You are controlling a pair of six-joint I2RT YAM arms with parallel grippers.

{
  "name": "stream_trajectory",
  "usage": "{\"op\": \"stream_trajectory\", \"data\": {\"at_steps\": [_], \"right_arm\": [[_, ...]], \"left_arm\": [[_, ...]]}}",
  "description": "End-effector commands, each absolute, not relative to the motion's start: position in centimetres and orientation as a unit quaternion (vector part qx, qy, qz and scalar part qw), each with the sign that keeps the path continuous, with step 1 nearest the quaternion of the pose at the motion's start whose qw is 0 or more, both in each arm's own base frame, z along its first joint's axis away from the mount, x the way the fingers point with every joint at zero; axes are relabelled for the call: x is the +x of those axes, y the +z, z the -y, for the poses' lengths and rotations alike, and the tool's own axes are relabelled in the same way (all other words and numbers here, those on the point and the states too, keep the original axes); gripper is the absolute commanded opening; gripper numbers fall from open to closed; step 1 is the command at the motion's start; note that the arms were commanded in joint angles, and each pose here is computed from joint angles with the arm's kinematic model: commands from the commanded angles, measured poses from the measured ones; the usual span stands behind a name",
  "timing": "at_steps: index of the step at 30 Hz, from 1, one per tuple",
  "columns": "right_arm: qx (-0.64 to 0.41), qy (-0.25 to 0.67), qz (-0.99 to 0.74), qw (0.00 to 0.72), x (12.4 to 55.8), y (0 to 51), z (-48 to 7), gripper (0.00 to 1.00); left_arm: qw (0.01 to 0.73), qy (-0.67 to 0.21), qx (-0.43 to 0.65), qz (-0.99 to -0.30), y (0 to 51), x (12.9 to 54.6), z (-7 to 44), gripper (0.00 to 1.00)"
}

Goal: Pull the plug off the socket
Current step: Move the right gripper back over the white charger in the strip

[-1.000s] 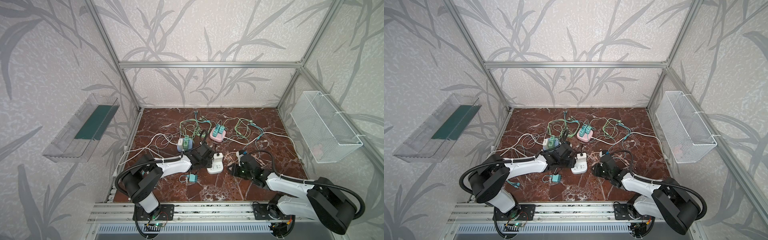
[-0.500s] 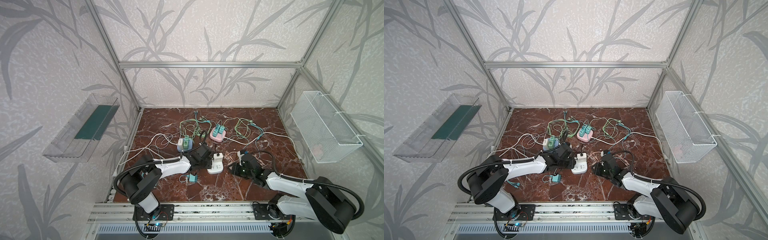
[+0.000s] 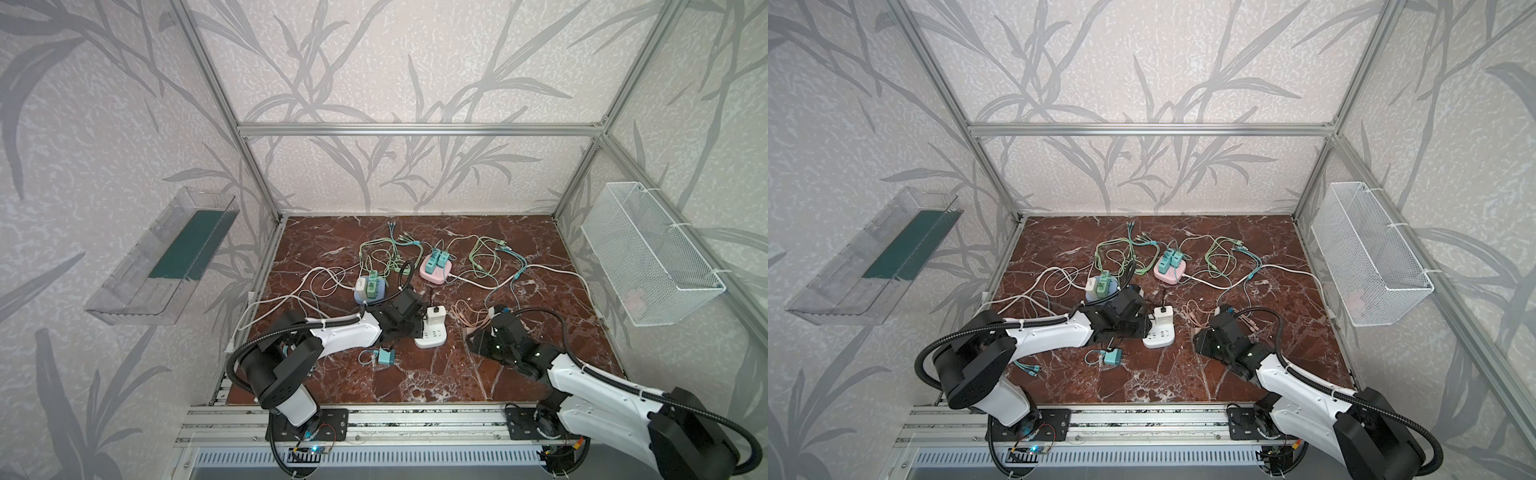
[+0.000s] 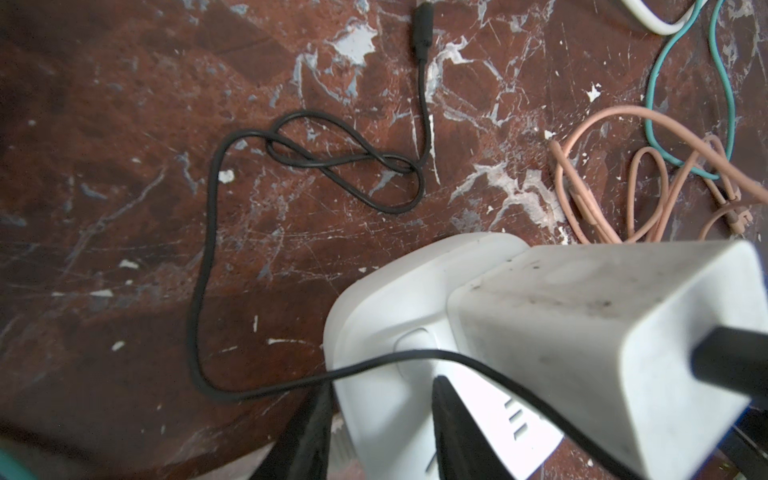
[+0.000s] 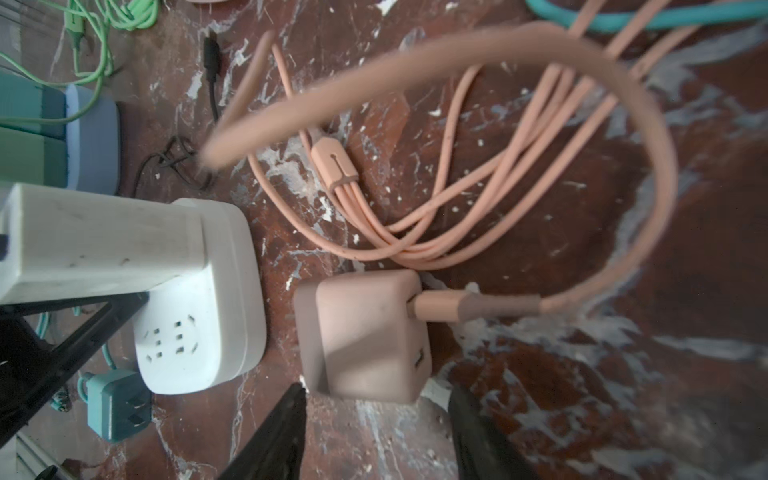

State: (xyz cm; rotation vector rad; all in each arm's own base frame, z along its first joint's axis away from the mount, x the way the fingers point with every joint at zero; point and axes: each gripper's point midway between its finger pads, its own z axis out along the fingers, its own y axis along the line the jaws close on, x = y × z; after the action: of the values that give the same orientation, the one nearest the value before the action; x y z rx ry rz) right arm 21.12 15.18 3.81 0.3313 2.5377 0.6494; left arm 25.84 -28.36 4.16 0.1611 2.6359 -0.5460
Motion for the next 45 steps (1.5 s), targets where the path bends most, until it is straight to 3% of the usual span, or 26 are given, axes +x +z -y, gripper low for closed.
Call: {"op": "stream_trajectory", "data": {"at_steps": [1, 13, 30, 45], "right_arm": [[0.123, 0.213, -0.93, 0.275, 21.6, 5.5, -14.0, 0.56], [0.012, 0.245, -0.909, 0.336, 22.1, 9.4, -17.5, 0.56], [-0.154, 0.155, -0.898, 0.382, 23.1, 9.9, -24.1, 0.73], [-0.162, 0.119, -0.906, 0.373, 25.1, 7.7, -27.0, 0.72]], "left_arm": [[0.194, -0.166, 0.069, -0.964, 2.6, 24.1, 26.8, 0.41], [0.197, -0.169, 0.067, -0.963, 2.7, 24.3, 26.9, 0.41], [0.204, -0.172, 0.058, -0.962, 2.8, 24.0, 26.3, 0.41], [0.206, -0.171, 0.055, -0.962, 2.6, 23.7, 25.8, 0.41]]}}
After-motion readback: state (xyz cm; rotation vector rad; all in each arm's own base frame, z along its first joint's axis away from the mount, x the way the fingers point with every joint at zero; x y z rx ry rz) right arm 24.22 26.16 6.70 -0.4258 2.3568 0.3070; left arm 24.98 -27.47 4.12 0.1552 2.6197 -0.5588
